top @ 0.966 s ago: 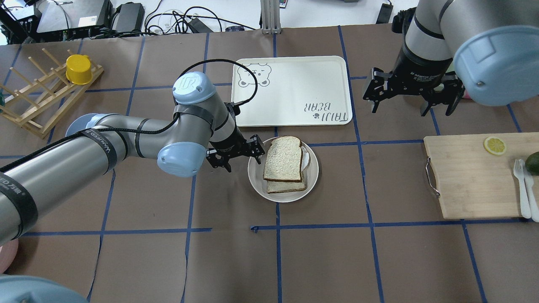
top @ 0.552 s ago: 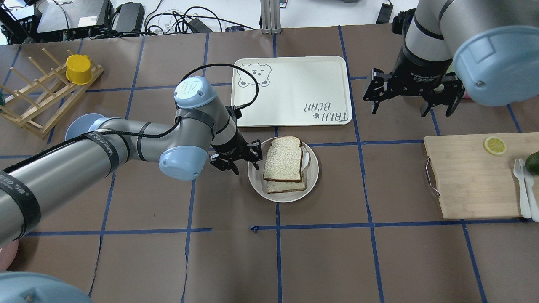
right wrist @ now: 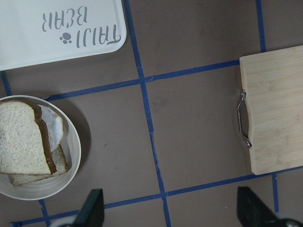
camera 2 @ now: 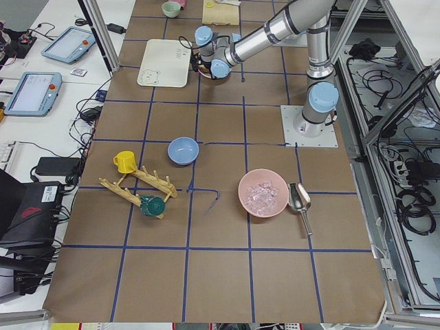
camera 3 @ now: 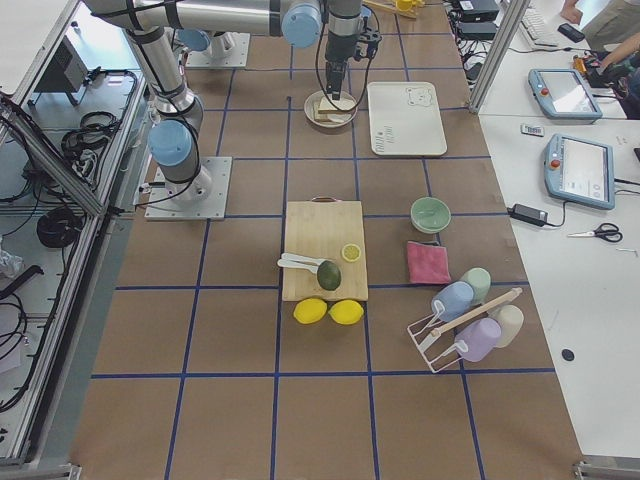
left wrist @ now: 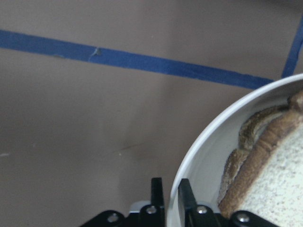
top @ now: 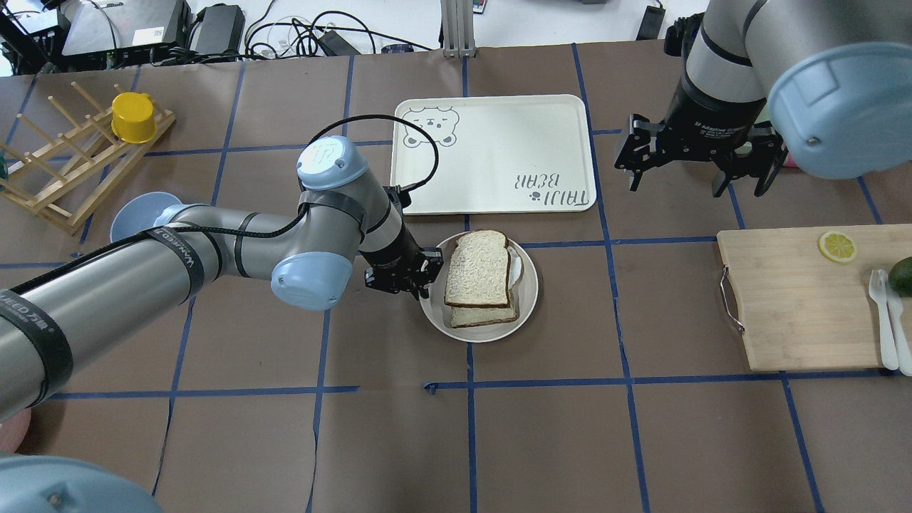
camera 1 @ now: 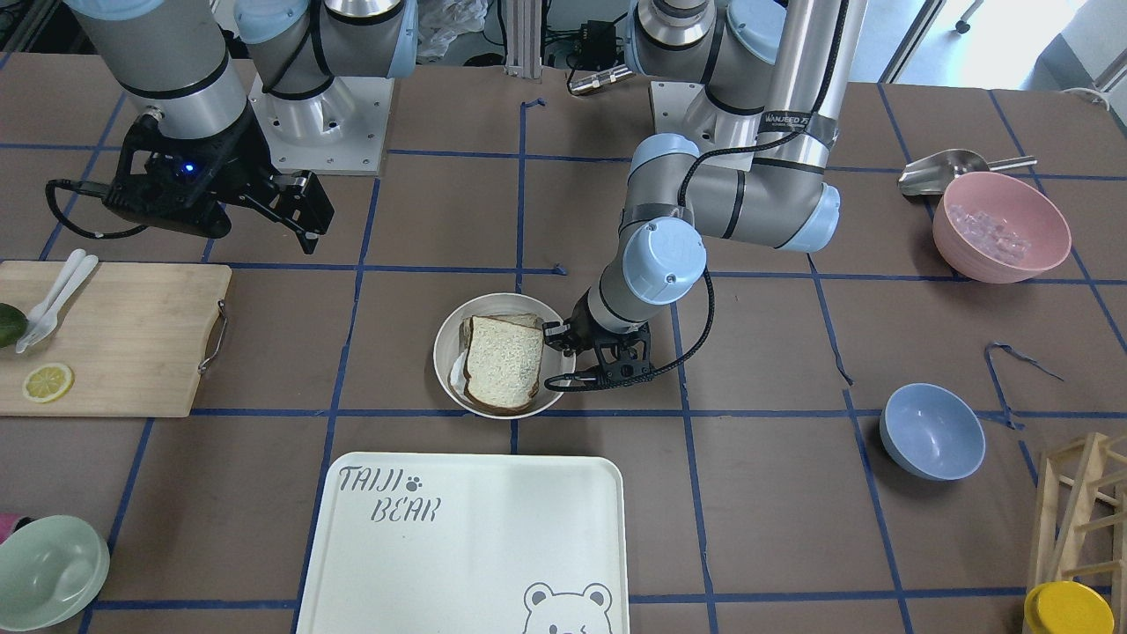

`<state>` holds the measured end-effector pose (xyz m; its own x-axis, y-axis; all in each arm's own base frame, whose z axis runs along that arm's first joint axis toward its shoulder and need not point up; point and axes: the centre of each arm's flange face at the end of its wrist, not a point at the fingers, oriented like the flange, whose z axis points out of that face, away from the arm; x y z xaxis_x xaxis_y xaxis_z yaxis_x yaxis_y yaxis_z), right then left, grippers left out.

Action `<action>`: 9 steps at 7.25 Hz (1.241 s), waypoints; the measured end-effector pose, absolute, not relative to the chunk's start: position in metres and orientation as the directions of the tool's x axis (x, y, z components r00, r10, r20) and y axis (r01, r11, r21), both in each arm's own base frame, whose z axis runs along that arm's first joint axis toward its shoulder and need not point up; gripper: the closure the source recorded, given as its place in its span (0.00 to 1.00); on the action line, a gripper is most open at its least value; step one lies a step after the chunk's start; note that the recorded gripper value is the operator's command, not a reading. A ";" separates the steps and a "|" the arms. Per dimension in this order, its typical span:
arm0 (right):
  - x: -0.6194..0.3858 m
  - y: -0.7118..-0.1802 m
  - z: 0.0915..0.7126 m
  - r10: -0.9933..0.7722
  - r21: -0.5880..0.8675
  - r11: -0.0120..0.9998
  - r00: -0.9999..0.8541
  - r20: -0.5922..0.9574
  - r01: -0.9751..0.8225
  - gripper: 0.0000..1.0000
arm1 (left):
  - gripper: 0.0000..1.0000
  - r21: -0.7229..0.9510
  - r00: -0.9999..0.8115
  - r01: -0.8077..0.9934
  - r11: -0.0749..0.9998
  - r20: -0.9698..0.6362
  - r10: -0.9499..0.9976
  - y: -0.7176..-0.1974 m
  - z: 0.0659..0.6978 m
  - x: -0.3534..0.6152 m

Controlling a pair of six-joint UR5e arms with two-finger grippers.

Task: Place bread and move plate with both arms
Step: 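Slide the plate with the left gripper onto the bear-printed tray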

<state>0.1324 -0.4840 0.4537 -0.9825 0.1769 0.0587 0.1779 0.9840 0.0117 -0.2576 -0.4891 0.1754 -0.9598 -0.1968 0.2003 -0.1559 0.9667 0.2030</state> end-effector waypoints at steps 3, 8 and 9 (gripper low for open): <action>0.132 -0.484 0.454 0.179 0.011 0.984 -0.982 0.059 0.180 0.00 | 1.00 0.167 -0.951 -0.141 0.976 0.251 -0.180 -0.502 0.197 -0.261; 0.132 -0.484 0.454 0.178 0.010 0.984 -0.982 0.059 0.178 0.00 | 1.00 0.072 -0.939 -0.151 0.986 0.301 -0.165 -0.565 0.258 -0.263; 0.132 -0.483 0.456 0.178 0.008 0.984 -0.982 0.057 0.178 0.00 | 1.00 0.051 -0.938 -0.153 0.987 0.307 -0.162 -0.590 0.271 -0.266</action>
